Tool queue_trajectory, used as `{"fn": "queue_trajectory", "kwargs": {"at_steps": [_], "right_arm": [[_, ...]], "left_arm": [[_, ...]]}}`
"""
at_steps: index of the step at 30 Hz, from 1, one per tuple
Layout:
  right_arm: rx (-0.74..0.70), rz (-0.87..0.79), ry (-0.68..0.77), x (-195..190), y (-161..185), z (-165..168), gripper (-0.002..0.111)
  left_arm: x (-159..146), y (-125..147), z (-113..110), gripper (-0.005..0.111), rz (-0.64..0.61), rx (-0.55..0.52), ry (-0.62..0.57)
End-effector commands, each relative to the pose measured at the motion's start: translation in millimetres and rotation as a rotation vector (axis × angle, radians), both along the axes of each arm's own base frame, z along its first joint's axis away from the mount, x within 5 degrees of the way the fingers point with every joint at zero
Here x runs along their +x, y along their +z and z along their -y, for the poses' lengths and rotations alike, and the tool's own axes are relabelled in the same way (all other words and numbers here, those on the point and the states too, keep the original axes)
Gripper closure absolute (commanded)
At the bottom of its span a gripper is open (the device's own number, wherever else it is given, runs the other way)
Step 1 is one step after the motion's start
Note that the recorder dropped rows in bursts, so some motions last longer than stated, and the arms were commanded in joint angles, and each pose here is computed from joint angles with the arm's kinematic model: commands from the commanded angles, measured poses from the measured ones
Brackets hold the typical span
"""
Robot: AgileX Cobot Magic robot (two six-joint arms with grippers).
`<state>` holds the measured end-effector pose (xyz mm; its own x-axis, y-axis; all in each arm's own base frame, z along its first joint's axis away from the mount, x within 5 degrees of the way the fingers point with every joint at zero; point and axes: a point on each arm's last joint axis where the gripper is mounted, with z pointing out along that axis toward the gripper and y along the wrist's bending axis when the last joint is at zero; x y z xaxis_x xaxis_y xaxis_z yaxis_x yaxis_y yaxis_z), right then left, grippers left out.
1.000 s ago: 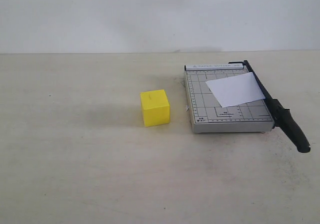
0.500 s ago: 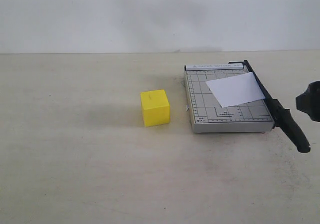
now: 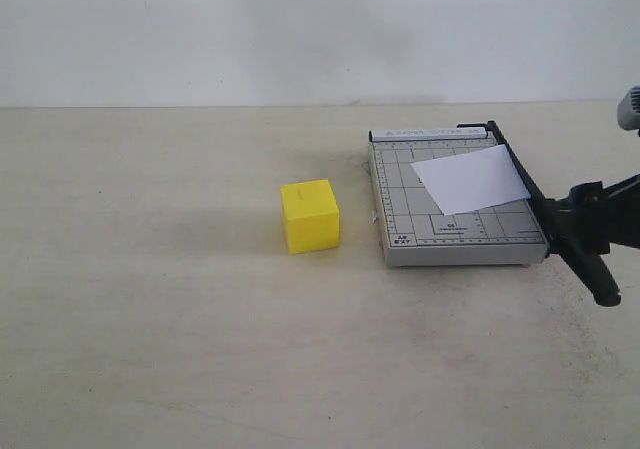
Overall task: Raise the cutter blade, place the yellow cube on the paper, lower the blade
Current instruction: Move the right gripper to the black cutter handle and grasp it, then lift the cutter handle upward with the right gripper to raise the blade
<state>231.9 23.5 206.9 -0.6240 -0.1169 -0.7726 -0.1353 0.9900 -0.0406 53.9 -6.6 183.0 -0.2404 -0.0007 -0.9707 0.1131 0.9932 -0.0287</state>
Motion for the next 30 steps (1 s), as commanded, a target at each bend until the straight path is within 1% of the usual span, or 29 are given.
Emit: {"fn": "queue_trajectory", "kwargs": {"at_steps": [1,3,6,8,12,15,20,22,24,25,26,28,29,30], "right_arm": [[0.005,0.145,-0.035,-3,-5,3,0.025],[0.035,0.199,-0.071,-8,-9,5,0.025],[0.030,0.217,-0.073,-17,-28,7,0.025],[0.049,0.257,-0.084,-15,-34,7,0.025],[0.033,0.178,-0.036,-7,-61,2,0.025],[0.034,0.185,-0.040,-5,-66,2,0.025],[0.029,0.115,-0.033,-1,-82,1,0.025],[0.027,0.084,-0.004,-1,-91,-1,0.025],[0.029,0.071,-0.011,-1,-94,-1,0.027],[0.033,0.070,-0.025,-1,-94,0,0.033],[0.039,0.076,-0.047,-1,-94,1,0.051],[0.032,0.067,-0.050,-2,-94,2,0.081],[0.030,0.045,-0.050,-3,-96,2,0.108],[0.031,0.043,-0.051,-3,-96,2,0.107]], "left_arm": [[0,2,1,0.102,0.019,-0.020,-0.005],[0,2,1,0.102,0.019,-0.020,-0.005],[0,2,1,0.102,0.019,-0.020,-0.005],[0,2,1,0.102,0.019,-0.020,-0.005],[0,2,1,0.102,0.019,-0.020,-0.005],[0,2,1,0.102,0.019,-0.020,-0.005],[0,2,1,0.102,0.019,-0.020,-0.005],[0,2,1,0.102,0.019,-0.020,-0.005],[0,2,1,0.102,0.019,-0.020,-0.005],[0,2,1,0.102,0.019,-0.020,-0.005],[0,2,1,0.102,0.019,-0.020,-0.005],[0,2,1,0.102,0.019,-0.020,-0.005],[0,2,1,0.102,0.019,-0.020,-0.005],[0,2,1,0.102,0.019,-0.020,-0.005]]}}
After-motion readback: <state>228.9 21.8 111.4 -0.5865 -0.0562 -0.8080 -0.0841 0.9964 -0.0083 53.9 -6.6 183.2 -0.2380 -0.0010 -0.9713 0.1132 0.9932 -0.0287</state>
